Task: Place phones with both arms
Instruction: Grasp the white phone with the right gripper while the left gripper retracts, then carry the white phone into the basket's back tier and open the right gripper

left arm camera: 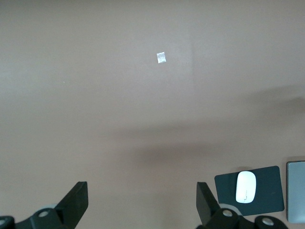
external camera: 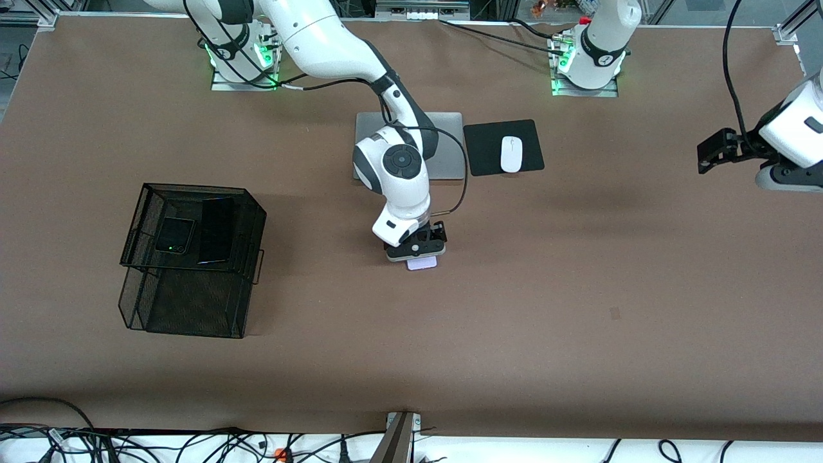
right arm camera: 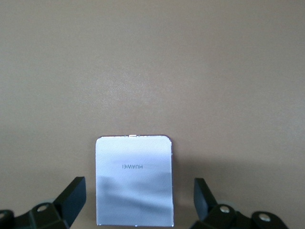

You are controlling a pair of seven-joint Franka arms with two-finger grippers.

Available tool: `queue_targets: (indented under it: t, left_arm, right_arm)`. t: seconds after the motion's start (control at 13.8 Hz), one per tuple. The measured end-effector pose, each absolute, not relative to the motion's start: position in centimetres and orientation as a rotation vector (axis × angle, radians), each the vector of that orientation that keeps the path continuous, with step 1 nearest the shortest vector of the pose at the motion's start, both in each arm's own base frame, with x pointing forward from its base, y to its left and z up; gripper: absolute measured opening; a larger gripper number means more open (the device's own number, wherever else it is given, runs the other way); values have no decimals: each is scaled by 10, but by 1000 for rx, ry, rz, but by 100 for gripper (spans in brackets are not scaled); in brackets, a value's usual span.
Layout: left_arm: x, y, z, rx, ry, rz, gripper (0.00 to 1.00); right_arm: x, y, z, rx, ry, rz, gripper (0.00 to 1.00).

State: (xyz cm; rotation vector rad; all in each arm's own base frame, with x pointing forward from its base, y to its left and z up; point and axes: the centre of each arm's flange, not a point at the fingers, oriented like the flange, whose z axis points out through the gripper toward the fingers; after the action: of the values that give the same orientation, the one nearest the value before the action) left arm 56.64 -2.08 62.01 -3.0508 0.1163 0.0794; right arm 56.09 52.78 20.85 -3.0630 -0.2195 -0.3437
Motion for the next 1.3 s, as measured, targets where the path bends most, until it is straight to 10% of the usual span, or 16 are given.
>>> queue_targets:
  t: [1.3]
  left_arm:
    - [548, -9, 638, -3052, 83, 103, 100]
  right_arm:
    - [545, 540, 168, -3059, -289, -374, 100]
